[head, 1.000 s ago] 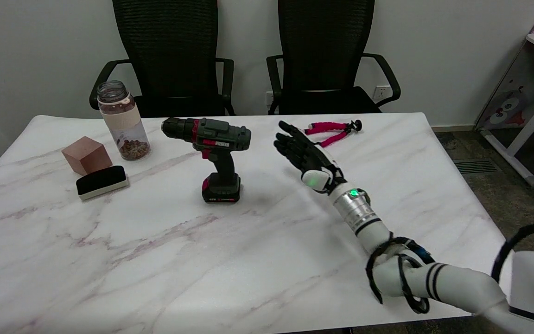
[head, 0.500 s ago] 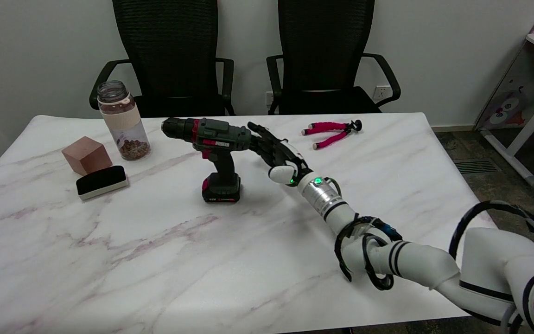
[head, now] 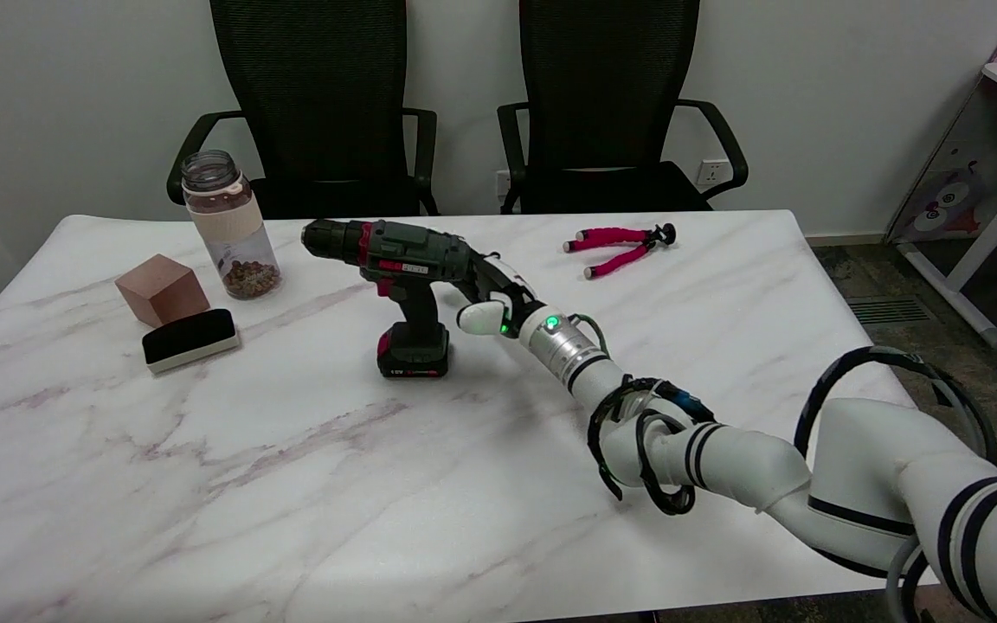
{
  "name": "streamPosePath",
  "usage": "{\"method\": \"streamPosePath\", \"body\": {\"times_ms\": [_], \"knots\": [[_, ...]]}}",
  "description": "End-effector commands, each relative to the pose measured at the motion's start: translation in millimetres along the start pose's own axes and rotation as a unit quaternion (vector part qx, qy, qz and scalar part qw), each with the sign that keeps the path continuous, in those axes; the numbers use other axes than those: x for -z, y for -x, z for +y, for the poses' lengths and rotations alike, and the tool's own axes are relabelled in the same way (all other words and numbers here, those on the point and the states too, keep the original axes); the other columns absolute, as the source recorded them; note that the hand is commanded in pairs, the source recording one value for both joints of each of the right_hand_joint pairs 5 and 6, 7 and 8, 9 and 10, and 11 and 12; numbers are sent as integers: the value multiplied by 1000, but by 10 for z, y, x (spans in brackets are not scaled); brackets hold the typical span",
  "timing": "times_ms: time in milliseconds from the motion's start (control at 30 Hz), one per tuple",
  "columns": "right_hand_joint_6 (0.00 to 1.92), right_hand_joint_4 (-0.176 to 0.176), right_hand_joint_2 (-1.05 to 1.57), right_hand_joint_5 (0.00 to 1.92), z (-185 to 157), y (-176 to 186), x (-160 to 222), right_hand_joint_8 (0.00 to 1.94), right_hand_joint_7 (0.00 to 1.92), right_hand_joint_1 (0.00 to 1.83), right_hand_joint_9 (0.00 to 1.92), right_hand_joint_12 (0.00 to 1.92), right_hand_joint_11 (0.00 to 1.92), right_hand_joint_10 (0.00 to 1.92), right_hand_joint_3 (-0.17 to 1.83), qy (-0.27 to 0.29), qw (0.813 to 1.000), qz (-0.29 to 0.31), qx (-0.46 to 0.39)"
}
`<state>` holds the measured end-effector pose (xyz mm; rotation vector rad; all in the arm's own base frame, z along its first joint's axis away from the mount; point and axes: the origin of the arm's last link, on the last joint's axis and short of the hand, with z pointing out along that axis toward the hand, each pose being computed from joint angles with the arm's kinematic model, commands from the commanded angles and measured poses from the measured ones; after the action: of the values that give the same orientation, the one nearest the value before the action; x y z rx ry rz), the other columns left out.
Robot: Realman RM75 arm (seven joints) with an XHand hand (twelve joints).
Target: Pick up the power screwdriver.
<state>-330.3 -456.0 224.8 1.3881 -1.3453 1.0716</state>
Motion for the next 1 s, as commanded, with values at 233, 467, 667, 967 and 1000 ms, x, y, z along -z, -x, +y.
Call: {"method": "streamPosePath", "body": {"times_ms": [233, 467, 667, 967, 1000], "knots": [[105, 131, -735, 105, -70, 260, -143, 105, 105, 1109, 348, 18, 18, 348, 737, 5, 999, -26, 28], [20, 109, -539, 20, -125, 320, -161, 20, 20, 1152, 382, 30, 30, 382, 694, -6, 999, -31, 33], [0, 102, -297, 0, -154, 371, -172, 0, 0, 1204, 398, 106, 106, 398, 641, -11, 999, -36, 28], [18, 99, -90, 18, -166, 419, -166, 18, 18, 1248, 600, 341, 341, 600, 606, -14, 999, -40, 22], [20, 99, -84, 20, -165, 424, -164, 20, 20, 1251, 628, 380, 380, 628, 613, -14, 999, -41, 21]]}}
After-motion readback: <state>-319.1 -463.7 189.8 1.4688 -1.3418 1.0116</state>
